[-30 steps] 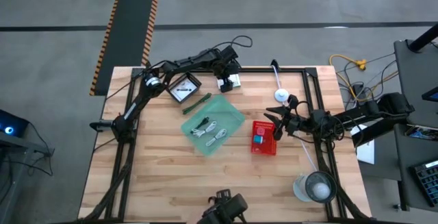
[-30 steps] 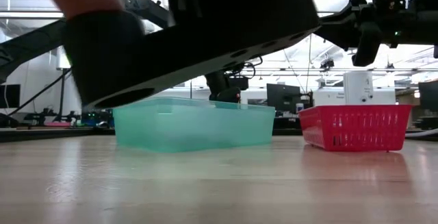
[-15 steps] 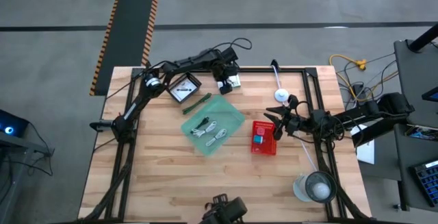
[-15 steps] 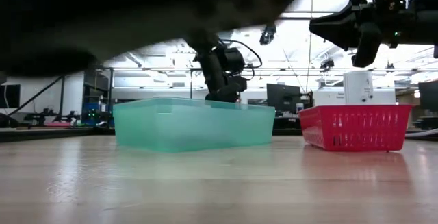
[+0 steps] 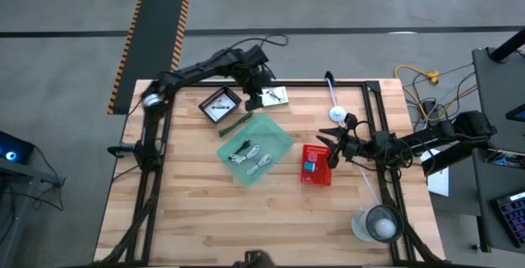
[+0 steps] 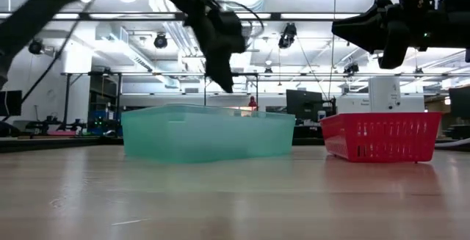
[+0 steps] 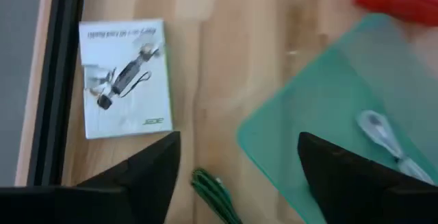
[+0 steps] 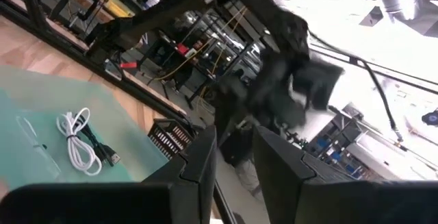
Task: Pick and place items into bin
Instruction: Put the green charger cable into the green bin
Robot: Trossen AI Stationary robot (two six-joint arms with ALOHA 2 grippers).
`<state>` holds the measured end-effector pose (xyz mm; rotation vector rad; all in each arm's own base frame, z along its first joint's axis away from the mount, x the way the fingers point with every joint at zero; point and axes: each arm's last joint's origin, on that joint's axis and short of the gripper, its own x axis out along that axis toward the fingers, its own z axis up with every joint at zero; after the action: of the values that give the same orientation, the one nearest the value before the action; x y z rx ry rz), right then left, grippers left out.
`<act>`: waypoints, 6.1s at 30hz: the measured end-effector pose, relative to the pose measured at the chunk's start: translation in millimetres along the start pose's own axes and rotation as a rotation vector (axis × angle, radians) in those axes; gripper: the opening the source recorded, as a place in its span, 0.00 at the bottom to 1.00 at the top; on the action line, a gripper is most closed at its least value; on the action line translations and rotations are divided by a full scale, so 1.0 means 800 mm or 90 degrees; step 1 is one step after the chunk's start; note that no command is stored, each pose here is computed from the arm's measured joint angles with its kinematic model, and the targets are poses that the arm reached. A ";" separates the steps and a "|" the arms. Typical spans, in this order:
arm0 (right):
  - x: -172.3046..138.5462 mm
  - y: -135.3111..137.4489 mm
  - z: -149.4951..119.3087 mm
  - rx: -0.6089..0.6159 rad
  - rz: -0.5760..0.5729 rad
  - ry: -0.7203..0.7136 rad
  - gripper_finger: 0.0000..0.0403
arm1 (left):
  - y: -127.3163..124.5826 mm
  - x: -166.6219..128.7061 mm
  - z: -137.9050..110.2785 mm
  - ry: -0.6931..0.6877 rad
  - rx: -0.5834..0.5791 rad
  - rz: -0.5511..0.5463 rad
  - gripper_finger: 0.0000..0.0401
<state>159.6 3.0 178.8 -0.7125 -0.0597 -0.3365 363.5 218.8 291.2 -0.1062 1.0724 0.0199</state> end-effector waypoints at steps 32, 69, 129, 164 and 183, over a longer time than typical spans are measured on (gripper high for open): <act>0.073 -0.038 0.051 0.129 0.079 0.228 0.54 | -0.085 -0.043 -0.178 -0.248 -0.165 0.132 0.27; 0.065 -0.028 0.036 0.119 0.095 0.255 0.54 | -0.053 0.060 -0.154 0.072 -0.211 0.139 0.48; 0.065 -0.029 0.037 0.037 0.108 0.247 0.54 | -0.046 0.043 -0.124 0.093 -0.181 0.144 0.01; 0.060 -0.033 0.036 0.035 0.070 0.281 0.54 | -0.162 0.049 -0.078 -0.101 0.529 0.094 0.01; 0.059 -0.031 0.033 0.044 0.078 0.297 0.54 | -0.152 0.106 -0.072 -0.065 0.553 0.082 0.02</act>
<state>197.7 -10.7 222.2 -0.5523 0.4116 -0.3735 362.1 89.1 199.1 0.7383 0.9071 -0.3193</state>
